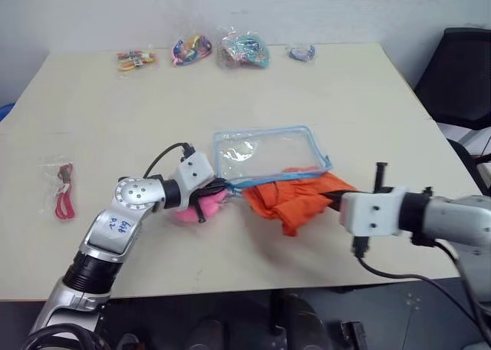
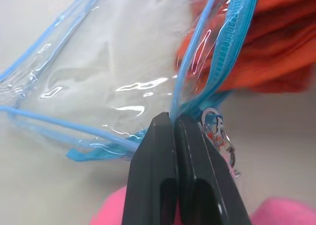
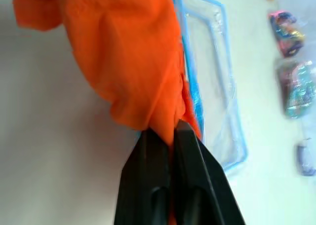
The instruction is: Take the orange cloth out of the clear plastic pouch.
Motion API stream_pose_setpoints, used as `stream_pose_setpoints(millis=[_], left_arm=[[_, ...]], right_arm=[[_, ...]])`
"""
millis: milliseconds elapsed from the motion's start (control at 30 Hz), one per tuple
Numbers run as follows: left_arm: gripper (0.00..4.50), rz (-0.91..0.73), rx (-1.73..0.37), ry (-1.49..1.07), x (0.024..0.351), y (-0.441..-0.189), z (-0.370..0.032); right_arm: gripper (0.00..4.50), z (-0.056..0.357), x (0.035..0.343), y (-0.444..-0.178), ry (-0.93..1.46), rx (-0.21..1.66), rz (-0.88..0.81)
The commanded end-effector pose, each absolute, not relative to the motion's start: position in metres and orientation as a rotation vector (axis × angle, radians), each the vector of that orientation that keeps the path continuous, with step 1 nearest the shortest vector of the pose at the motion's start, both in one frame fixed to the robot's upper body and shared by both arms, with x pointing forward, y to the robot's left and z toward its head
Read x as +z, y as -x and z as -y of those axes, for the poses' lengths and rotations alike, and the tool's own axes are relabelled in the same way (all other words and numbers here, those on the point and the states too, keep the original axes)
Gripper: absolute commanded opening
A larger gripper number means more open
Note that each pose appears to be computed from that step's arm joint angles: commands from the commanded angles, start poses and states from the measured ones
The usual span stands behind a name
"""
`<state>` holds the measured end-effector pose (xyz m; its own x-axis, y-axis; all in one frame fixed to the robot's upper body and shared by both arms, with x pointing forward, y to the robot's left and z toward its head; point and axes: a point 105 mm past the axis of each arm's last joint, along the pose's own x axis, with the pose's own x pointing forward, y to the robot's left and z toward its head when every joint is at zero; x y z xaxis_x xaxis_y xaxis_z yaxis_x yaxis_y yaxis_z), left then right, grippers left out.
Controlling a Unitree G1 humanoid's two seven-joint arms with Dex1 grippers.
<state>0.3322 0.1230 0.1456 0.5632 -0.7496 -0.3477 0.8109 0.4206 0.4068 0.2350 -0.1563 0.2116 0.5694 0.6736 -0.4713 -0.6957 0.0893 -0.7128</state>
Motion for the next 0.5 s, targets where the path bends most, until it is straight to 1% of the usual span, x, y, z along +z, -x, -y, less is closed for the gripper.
stream_pose_setpoints(millis=[33,167,200,300,333,400,500], left_arm=[[0.00,-0.112,-0.973,-0.627,0.147,-0.336,-0.137],[0.00,-0.110,-1.008,-0.658,0.147,-0.335,-0.144],[0.00,-0.112,-1.014,-0.662,0.146,-0.335,-0.145],[0.00,-0.114,-1.027,-0.667,0.146,-0.336,-0.147],[0.00,-0.112,-1.031,-0.667,0.147,-0.336,-0.147],[0.00,-0.107,-1.039,-0.667,0.147,-0.336,-0.144],[0.00,-0.092,-1.056,-0.661,0.148,-0.334,-0.138]], right_arm=[[0.05,0.169,0.245,-0.227,1.013,0.980,-0.012],[0.05,0.208,0.277,-0.245,0.965,0.808,-0.013],[0.05,0.216,0.285,-0.253,0.969,0.758,-0.005],[0.05,0.249,0.316,-0.286,0.964,0.513,0.072],[0.05,0.261,0.322,-0.296,0.950,0.436,0.086],[0.05,0.279,0.322,-0.308,0.945,0.342,0.082],[0.05,0.301,0.279,-0.317,1.014,0.325,0.001]])
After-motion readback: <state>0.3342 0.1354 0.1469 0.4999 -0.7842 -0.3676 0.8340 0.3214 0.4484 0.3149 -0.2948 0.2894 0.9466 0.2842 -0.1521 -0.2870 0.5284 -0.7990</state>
